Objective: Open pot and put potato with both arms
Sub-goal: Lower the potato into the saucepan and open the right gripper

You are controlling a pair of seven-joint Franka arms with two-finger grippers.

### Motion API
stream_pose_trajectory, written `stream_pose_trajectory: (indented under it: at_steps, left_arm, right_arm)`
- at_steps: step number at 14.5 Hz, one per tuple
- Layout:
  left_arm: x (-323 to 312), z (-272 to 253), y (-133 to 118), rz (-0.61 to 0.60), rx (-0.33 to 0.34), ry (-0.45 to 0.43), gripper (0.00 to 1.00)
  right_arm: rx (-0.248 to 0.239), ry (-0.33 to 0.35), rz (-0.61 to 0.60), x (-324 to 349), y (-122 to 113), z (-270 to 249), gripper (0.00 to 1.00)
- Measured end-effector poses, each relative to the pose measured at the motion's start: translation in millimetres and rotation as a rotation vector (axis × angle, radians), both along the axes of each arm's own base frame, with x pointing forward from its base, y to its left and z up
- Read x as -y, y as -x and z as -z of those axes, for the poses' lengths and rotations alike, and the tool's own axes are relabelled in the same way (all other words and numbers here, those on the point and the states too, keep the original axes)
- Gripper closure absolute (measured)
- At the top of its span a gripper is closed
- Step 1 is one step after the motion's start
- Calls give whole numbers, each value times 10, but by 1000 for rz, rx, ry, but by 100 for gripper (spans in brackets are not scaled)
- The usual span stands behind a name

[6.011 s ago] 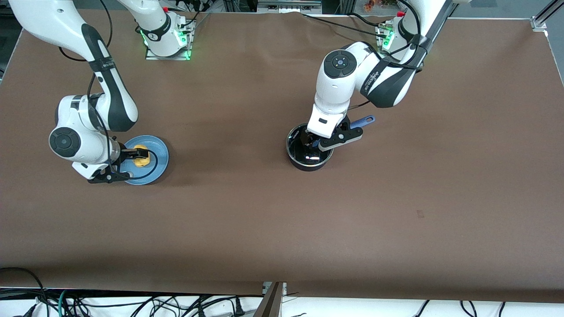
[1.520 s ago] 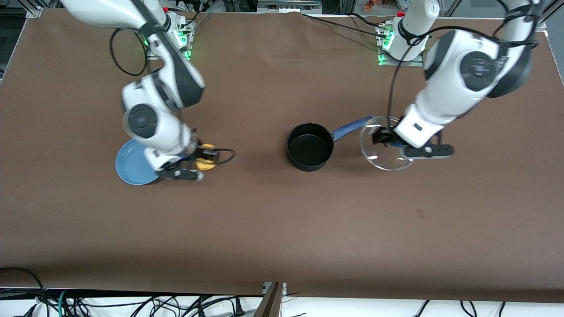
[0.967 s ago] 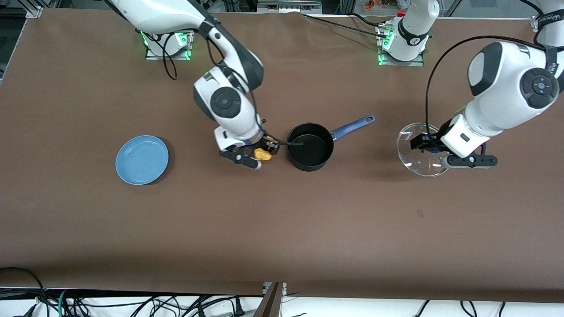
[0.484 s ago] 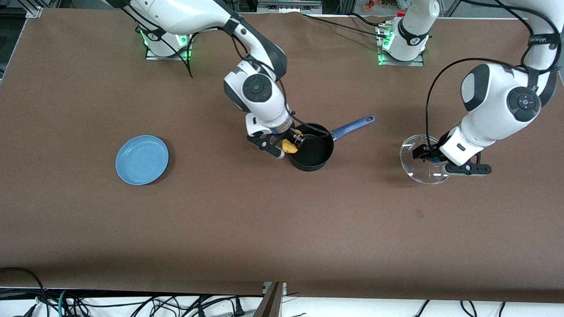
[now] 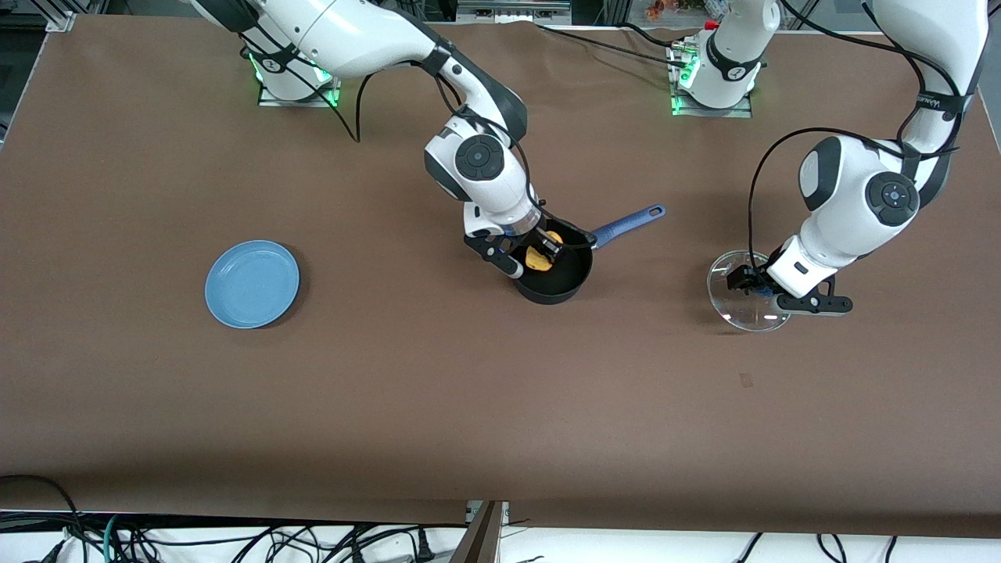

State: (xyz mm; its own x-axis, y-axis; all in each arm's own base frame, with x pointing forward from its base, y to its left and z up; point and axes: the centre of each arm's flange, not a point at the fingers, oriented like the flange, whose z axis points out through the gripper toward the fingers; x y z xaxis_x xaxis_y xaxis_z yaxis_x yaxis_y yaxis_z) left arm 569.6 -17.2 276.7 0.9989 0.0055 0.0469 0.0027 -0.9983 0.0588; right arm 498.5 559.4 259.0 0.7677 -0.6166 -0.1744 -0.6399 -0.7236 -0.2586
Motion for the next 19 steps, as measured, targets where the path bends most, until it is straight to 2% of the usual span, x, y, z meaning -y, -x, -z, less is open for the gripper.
stream_pose_trajectory:
  at_steps: [1,2,5,6,8,11,15,19]
  left_arm:
    - [-44,68,14,-8,4,4,54]
    - [-80,140,35,-14,7,9,55]
    - [-144,356,93,-26,-3,23,55]
    - [-148,400,102,-25,-4,24,56]
    - [-149,438,113,8,-2,2,56]
    - [-271,463,121,32,-2,-32,56]
    - [-435,640,157,43,2,-44,56]
    - [-468,816,184,53,-6,-38,56]
  right_arm:
    - [0,0,1,3,-5,10,41]
    - [3,-1,2,4,-14,1,34]
    - [32,-11,1,-3,-111,-142,6]
    - [36,-4,-3,8,-174,-229,0]
    - [29,46,-71,127,-371,-457,0]
    - [10,141,-298,604,-757,-834,0]
    - [11,218,-645,1702,-1274,-1388,0]
    - [21,271,-873,2904,-1645,-1860,0]
